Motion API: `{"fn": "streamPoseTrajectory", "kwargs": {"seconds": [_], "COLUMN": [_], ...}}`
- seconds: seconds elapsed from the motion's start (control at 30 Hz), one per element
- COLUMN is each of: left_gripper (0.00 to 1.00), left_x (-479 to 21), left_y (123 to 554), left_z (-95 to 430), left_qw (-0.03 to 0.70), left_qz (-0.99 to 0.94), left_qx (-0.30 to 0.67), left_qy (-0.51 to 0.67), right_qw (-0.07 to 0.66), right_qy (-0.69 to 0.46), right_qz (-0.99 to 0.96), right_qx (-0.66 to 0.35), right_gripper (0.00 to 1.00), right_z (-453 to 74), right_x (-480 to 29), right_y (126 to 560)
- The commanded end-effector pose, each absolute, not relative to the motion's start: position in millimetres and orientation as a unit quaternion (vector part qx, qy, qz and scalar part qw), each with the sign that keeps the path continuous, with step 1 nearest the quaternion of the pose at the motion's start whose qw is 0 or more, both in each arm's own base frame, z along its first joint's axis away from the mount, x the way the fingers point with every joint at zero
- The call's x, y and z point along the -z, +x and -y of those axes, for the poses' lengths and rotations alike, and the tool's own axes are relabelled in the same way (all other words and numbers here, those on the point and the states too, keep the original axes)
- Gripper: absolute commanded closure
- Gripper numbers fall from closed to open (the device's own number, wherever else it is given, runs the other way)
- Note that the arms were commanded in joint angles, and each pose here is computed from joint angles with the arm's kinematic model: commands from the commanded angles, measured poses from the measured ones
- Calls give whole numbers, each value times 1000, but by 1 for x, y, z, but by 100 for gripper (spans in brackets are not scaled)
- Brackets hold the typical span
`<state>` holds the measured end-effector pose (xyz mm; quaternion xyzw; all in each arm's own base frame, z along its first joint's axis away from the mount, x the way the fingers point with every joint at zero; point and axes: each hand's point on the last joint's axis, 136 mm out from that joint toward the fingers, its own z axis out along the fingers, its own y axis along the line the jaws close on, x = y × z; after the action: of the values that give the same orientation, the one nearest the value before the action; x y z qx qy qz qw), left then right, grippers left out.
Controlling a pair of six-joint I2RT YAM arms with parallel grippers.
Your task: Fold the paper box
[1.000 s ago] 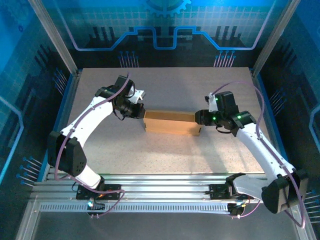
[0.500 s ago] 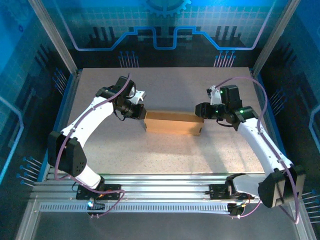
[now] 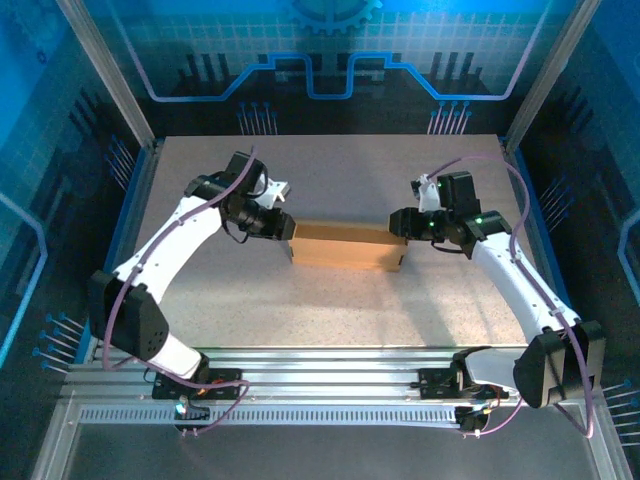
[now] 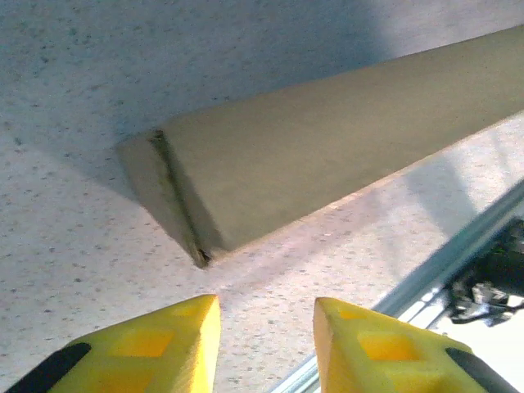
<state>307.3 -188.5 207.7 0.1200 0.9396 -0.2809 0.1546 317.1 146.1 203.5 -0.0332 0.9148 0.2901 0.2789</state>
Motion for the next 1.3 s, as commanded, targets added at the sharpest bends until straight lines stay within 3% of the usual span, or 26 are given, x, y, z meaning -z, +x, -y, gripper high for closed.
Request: {"fn": "streamPoseTrajectory", "kwargs": {"seconds": [0.0, 0.57, 1.27], "left_gripper": [61, 57, 59], "left_x": [-251, -234, -176], "left_y": [298, 346, 324], "left_z": [194, 210, 218], "left_qw": [173, 179, 118], "left_qz": [-913, -887, -907], "left_qx": [353, 415, 395], "left_qy": [113, 97, 87], "right_qw": [266, 248, 241], "right_qy": [-35, -34, -30], "right_qz": [-917, -922, -925], "right_qx": [-295, -295, -293], "right_gripper": [66, 64, 63], "right_z": [-144, -143, -142], "right_x": [-194, -175, -166], "right_y": [311, 301, 298]}}
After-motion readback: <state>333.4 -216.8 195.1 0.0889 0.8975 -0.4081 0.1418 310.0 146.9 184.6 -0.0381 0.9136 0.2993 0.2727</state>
